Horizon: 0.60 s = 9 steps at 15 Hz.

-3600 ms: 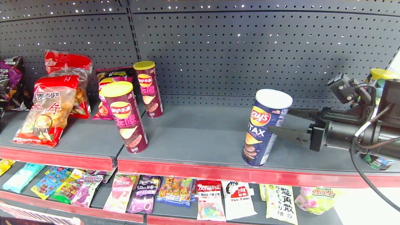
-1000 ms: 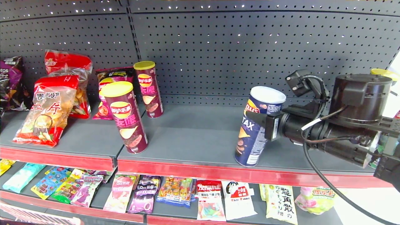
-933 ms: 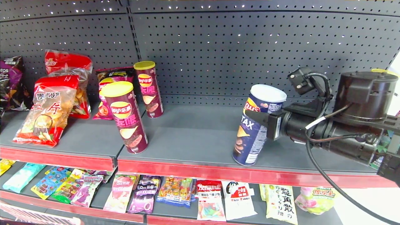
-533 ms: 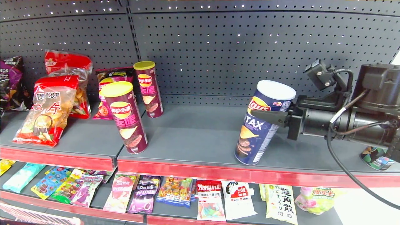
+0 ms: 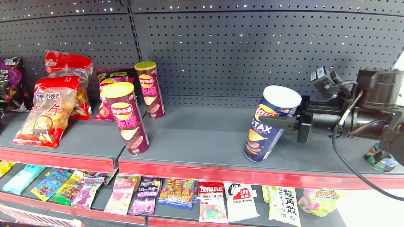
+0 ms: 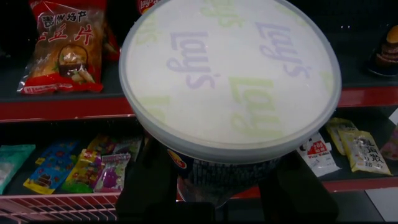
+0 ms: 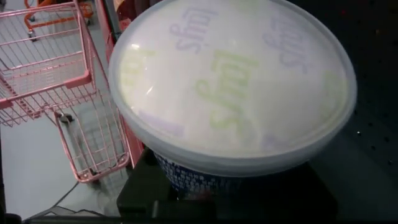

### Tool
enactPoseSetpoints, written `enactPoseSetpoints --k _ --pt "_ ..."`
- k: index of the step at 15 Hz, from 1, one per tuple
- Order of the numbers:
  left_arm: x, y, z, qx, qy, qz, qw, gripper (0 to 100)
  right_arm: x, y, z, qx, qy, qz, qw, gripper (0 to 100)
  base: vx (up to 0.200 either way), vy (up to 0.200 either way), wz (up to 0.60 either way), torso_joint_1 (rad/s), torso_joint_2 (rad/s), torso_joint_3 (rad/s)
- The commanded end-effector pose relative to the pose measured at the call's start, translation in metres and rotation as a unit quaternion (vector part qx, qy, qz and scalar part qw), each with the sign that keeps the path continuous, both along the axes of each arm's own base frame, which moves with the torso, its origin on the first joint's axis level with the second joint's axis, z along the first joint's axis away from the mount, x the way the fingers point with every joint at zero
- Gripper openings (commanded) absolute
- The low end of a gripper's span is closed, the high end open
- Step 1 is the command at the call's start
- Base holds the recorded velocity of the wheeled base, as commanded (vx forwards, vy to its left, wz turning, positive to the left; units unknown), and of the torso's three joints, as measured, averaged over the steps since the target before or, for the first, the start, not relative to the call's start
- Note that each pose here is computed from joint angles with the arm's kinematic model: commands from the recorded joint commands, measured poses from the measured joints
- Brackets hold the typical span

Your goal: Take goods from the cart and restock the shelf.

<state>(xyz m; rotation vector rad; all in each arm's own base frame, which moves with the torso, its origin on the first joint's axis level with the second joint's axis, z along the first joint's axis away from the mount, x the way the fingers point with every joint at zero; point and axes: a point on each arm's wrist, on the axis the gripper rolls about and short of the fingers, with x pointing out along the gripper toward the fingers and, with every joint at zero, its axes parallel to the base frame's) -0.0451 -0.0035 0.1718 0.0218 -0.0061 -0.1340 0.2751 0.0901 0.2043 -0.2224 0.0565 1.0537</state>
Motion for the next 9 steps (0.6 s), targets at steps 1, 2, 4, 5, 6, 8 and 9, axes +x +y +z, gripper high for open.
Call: enactPoseSetpoints --k 1,2,4,5,6,8,9 --pt "0.0004 0.0 -0.0004 0.0 0.002 0.0 1.0 0 0.0046 -0.0004 -0.0052 -0.001 0.008 0.003 1.0 0 0.0 0.0 0.0 0.0 0.0 0.0" --pt "0.0004 0.0 -0.0004 0.0 0.002 0.0 1.0 0 0.0052 -0.0001 -0.0044 0.0 0.007 0.006 1.0 0 0.0 0.0 0.0 0.0 0.0 0.0" --pt "0.0 0.0 -0.0001 0.0 0.0 0.0 1.0 0 0.005 0.0 -0.0044 0.001 0.008 0.01 1.0 0 0.0 0.0 0.0 0.0 0.0 0.0" --pt "0.0001 0.0 -0.0004 0.0 0.001 0.0 1.0 0 0.0036 -0.0001 -0.0034 0.004 0.008 0.02 1.0 0 0.0 0.0 0.0 0.0 0.0 0.0" --pt "0.0004 0.0 -0.0004 0.0 0.002 0.0 1.0 0 0.0031 -0.0002 -0.0033 0.005 0.008 0.021 1.0 0 0.0 0.0 0.0 0.0 0.0 0.0" --pt "0.0007 0.0 -0.0003 0.0 0.002 0.0 1.0 0 0.0025 0.0002 -0.0045 0.004 0.011 0.022 1.0 0 0.0 0.0 0.0 0.0 0.0 0.0" --pt "0.0007 0.0 -0.0003 0.0 0.002 0.0 1.0 0 0.0016 0.0009 -0.0049 0.004 0.011 0.025 1.0 0 0.0 0.0 0.0 0.0 0.0 0.0"
